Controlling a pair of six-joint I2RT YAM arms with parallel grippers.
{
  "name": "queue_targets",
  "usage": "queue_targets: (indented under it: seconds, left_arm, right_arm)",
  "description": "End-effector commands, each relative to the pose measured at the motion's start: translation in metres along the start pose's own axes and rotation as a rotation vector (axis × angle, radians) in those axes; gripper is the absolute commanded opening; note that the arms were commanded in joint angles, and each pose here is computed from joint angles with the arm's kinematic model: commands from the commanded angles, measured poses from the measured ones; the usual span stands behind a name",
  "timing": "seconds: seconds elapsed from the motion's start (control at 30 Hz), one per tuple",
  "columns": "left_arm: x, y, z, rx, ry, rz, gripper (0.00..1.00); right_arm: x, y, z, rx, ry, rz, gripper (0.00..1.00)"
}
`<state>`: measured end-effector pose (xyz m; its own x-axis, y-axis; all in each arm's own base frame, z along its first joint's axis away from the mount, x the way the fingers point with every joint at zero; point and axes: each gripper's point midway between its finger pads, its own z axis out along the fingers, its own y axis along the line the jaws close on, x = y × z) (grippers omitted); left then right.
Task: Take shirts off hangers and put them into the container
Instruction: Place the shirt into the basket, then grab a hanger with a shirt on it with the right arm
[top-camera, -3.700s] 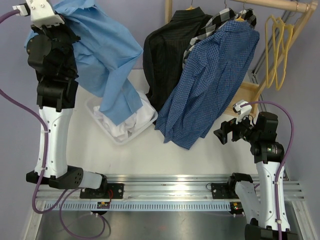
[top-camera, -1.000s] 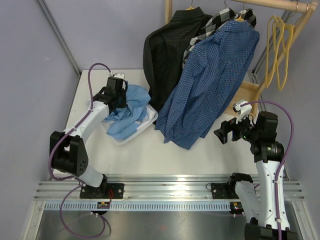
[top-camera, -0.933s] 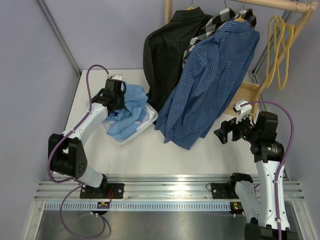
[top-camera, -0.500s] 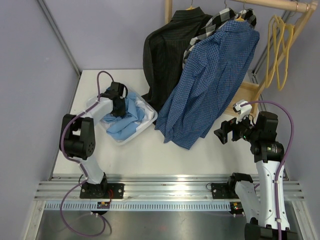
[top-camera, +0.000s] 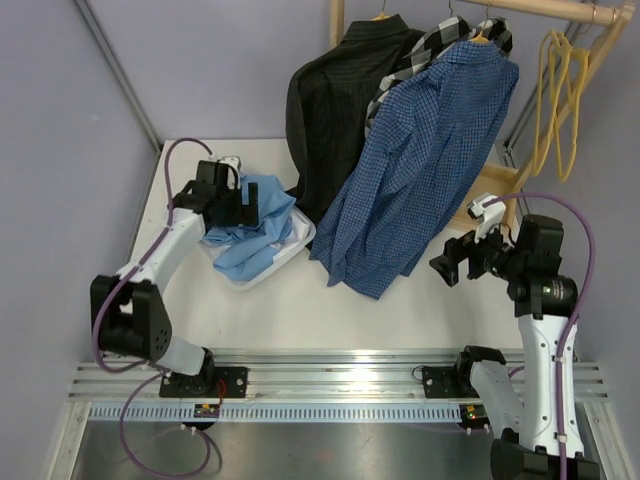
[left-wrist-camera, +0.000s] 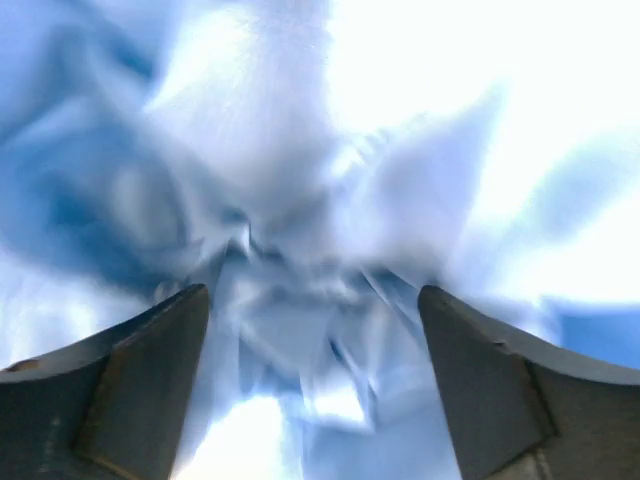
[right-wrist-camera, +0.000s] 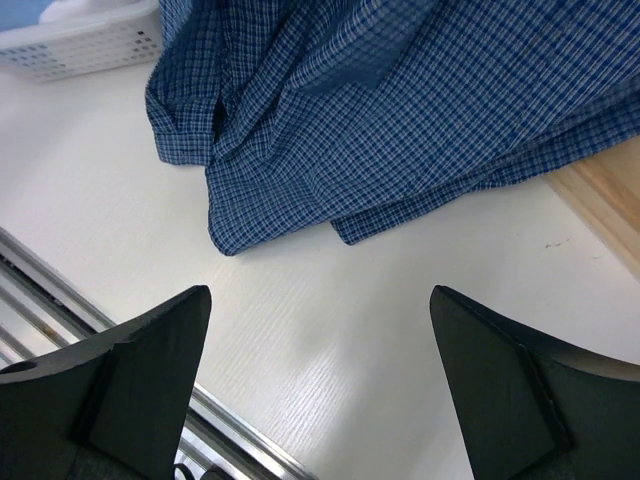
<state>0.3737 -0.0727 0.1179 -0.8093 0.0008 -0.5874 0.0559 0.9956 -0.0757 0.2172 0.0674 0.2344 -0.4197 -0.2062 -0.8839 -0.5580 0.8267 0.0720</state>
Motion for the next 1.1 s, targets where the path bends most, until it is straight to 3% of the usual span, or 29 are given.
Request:
queue_targets:
  seconds: [0.0, 0.23, 0.43, 0.63, 0.83, 1.07]
  left_arm:
    - [-0.035, -0.014, -0.062, 0.092, -0.221, -0.012, 0.98]
    - [-0.04, -0.019, -0.131, 0.16, -0.477, 0.011, 0.99]
    - [-0.024, -0.021, -0.151, 0.199, -0.584, 0.057, 0.99]
    - [-0.014, -0.019, -0.156, 0.194, -0.606, 0.073, 0.99]
    - [-0.012, -0.014, -0.154, 0.16, -0.599, 0.076, 0.99]
    - [-0.01, -0.006, -0.152, 0.114, -0.594, 0.076, 0.99]
  right_arm:
    - [-0.041, 0.009, -0.019, -0.042, -0.038, -0.08, 0.99]
    - [-0.115, 0.021, -0.031, -0.191, -0.006, 0.085, 1.0]
    - [-0.191, 0.015, -0.027, -0.188, -0.102, 0.145, 0.99]
    - [-0.26, -0.019, 0.004, -0.08, -0.201, 0.278, 0.99]
    - [-0.302, -0.086, 0.038, 0.281, -0.317, 0.507, 0.99]
    - [-0.344, -0.088, 0.066, 0.371, -0.489, 0.538, 0.99]
